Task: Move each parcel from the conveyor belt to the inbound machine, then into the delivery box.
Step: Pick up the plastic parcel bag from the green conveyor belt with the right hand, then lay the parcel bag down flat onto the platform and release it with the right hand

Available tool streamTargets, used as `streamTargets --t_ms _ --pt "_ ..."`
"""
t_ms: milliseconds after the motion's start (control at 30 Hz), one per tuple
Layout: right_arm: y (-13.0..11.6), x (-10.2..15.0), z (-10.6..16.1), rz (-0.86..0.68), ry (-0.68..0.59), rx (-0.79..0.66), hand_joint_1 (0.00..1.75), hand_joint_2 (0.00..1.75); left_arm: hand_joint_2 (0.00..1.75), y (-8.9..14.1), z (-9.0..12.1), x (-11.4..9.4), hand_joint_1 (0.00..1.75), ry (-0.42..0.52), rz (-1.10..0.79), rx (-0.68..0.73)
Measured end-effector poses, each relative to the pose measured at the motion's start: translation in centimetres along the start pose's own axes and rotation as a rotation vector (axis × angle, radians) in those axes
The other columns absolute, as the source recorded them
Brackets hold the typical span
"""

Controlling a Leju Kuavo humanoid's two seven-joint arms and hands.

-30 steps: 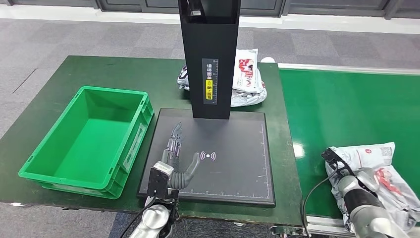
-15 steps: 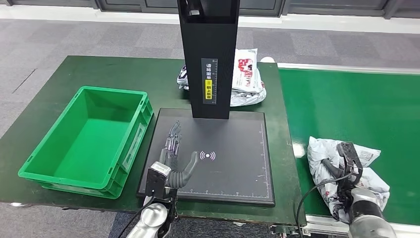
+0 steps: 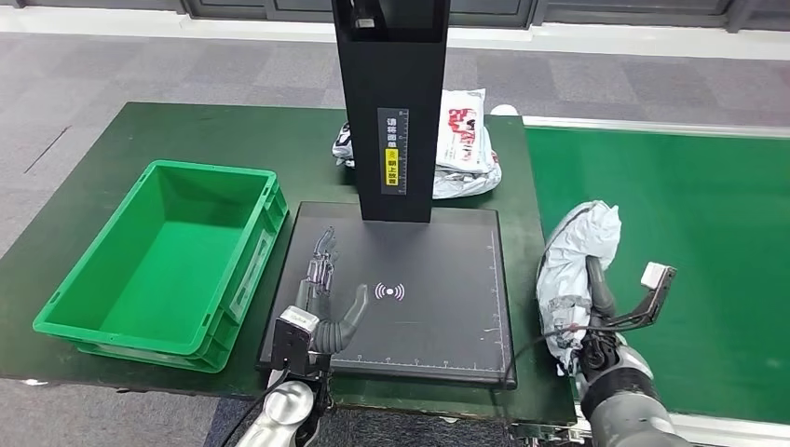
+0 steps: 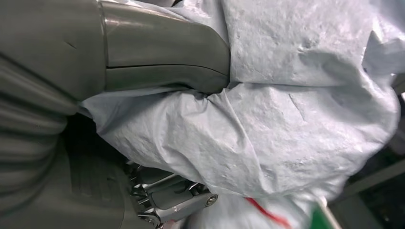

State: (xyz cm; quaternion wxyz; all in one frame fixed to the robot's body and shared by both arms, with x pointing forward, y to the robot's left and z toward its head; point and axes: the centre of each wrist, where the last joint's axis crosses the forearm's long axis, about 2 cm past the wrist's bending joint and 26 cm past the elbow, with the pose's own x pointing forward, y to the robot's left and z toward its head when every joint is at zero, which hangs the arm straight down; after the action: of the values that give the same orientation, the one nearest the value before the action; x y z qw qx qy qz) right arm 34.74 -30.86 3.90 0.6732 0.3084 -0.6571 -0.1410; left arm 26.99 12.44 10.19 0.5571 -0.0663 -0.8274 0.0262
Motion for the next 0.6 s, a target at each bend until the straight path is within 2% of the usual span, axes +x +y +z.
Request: streamTargets --t_ms 133,300,433,600 --pt "2.0 0.1 -1.2 -0.091 -0.114 0.036 1.75 1.75 1.75 0.3 0.4 -0.1 0.00 0.004 -0.010 0.007" --pt "5.0 1.4 -2.5 -0.160 -0.223 0.122 1.75 1.75 1.75 0.5 0.6 0.1 0.00 0.008 -0.023 0.011" --pt "7.9 2.4 -3.4 -0.117 -0.242 0.230 1.75 1.75 1.75 0.5 0.7 0.3 0.00 0.004 -0.022 0.013" --pt "9.9 2.9 -3.7 -0.077 -0.248 0.314 1.75 1.75 1.75 0.6 0.6 0.4 0.00 0.001 -0.021 0.014"
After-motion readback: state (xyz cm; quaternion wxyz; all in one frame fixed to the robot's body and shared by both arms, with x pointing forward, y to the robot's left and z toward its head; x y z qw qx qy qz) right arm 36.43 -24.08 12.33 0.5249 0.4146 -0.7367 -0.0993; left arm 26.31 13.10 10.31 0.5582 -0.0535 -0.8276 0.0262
